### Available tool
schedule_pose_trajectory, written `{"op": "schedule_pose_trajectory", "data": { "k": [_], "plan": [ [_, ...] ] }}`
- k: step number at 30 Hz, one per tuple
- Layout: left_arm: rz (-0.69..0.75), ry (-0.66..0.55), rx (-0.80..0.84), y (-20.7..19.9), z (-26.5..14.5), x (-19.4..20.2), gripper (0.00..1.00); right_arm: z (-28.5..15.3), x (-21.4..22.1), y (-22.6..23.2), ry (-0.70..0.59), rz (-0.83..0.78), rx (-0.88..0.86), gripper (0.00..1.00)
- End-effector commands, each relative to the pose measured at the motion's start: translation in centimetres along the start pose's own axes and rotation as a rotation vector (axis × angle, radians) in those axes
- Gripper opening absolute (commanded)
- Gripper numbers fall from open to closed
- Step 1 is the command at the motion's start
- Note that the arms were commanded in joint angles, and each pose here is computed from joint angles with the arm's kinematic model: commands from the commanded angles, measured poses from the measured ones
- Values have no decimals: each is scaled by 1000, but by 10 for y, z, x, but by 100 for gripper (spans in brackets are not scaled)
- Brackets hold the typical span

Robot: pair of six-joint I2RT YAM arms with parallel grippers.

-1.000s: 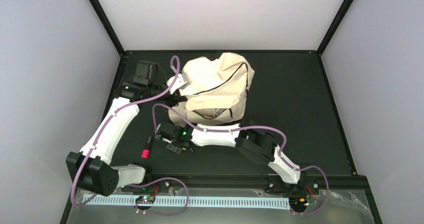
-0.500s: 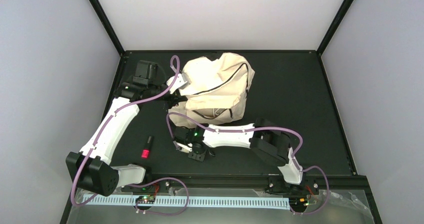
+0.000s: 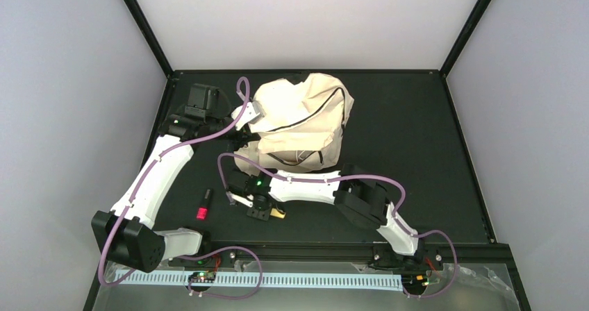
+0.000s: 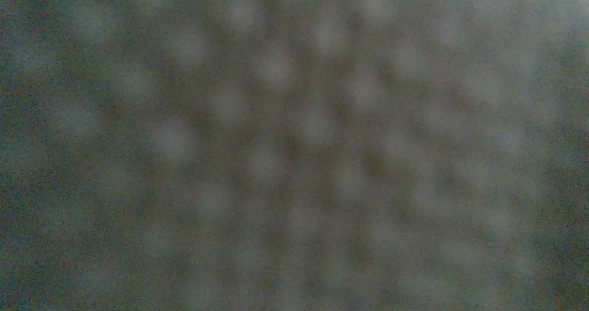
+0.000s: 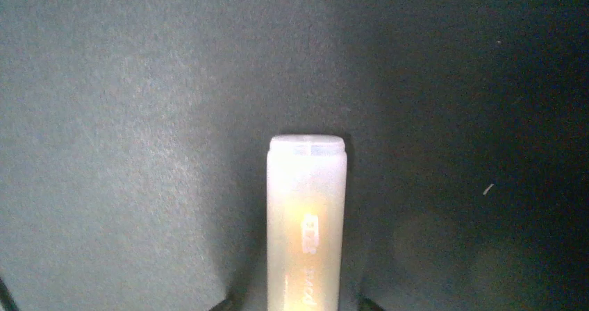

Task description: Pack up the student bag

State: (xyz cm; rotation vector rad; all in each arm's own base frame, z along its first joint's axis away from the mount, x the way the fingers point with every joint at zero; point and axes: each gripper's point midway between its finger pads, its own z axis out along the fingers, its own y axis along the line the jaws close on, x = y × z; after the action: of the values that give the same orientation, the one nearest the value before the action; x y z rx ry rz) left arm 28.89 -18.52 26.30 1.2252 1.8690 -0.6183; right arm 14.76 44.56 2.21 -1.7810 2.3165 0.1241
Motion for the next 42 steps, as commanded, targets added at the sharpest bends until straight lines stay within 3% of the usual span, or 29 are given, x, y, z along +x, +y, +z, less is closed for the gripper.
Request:
{"op": "schedule_pose_trajectory", "data": {
  "k": [1, 5, 9, 17, 24, 29, 34, 37, 42],
  "plan": [
    [70, -67, -32, 4, -15, -26, 2, 12, 3, 0, 22, -7, -4, 41],
    [69, -68, -31, 4, -15, -26, 2, 9, 6, 0, 20, -6, -3, 30],
    [67, -72, -30, 4, -15, -27, 2, -6, 0, 0, -22, 0, -3, 25],
    [69, -68, -36, 5, -15, -27, 1, -67, -4, 8, -207, -47, -59, 23],
    [67, -69, -36, 6, -15, -27, 2, -156, 12, 15, -512, -155, -103, 23],
    [59, -67, -29, 5, -12, -23, 2, -231, 6, -34, -811, -95, -66, 24],
    [53, -71, -26, 4, -13, -24, 2, -291, 0, -87, -1150, -114, 81, 23],
    [55, -76, -29, 3, -15, -25, 2, -293, -4, -97, -1221, -151, 116, 23],
    [52, -74, -26, 2, -15, -25, 2, -270, -14, -109, -1205, -144, 60, 22]
  ]
}}
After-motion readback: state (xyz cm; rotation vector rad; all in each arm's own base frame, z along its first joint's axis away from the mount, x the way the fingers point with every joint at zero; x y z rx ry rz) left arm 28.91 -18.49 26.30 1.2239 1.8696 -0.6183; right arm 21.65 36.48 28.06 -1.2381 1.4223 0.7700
